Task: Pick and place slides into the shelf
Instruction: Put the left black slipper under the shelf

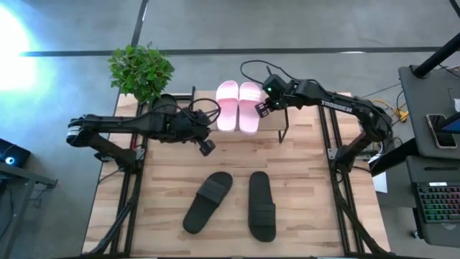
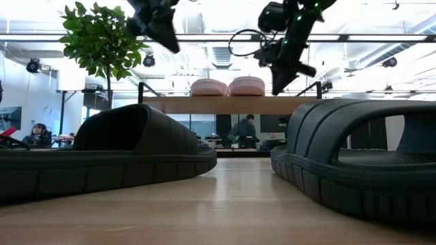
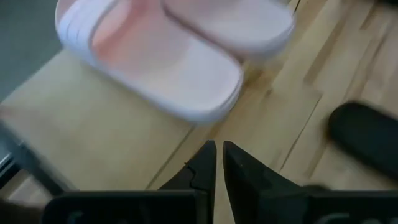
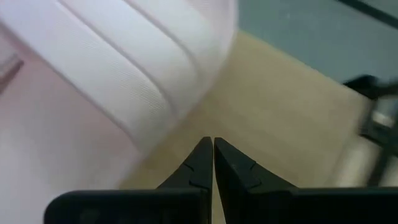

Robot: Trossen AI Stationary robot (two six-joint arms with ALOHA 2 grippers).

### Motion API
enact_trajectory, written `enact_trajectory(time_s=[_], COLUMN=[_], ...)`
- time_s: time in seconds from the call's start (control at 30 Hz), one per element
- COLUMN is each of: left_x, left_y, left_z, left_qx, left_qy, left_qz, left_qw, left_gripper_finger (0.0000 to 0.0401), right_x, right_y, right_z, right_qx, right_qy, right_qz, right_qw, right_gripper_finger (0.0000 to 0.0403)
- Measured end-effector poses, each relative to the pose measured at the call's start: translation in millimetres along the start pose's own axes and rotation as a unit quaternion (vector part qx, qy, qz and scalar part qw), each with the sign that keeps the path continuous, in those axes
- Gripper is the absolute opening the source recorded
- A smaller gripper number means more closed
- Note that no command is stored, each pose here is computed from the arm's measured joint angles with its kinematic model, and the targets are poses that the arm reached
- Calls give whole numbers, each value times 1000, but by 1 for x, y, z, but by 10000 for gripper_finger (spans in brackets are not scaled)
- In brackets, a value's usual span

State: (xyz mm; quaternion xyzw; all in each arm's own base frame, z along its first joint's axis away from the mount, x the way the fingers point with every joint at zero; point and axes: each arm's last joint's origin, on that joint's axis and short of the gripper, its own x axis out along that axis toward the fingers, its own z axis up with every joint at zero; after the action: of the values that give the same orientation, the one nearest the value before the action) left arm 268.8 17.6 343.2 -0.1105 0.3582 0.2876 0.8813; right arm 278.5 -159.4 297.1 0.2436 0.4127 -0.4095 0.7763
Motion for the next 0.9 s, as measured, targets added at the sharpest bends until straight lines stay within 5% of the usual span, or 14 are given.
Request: enact_trajectory(time_s=[0.13, 0.37, 0.53, 0.67, 0.9], left_x=[-1, -12, -24, -28, -21], left_y=[5, 13, 27, 36, 36], left_z=[-13, -33, -51, -67, -95], left_qx=[26, 74, 93, 82, 38], left_qy=[40, 44, 34, 17, 9], left_qz=[18, -17, -23, -54, -201], left_qw=[999, 996, 995, 995, 979], left_gripper_finger=[15, 15, 15, 15, 15], right_x=[-32, -103, -133, -140, -145], right_y=[3, 30, 62, 81, 106], right_z=[-10, -44, -89, -131, -186], right_qx=[-46, -118, -139, -114, -100], right_qy=[-17, -72, -31, 61, 137], right_qz=[17, 128, 194, 179, 129], right_qw=[999, 982, 971, 975, 977], right_gripper_finger=[9, 9, 14, 43, 134])
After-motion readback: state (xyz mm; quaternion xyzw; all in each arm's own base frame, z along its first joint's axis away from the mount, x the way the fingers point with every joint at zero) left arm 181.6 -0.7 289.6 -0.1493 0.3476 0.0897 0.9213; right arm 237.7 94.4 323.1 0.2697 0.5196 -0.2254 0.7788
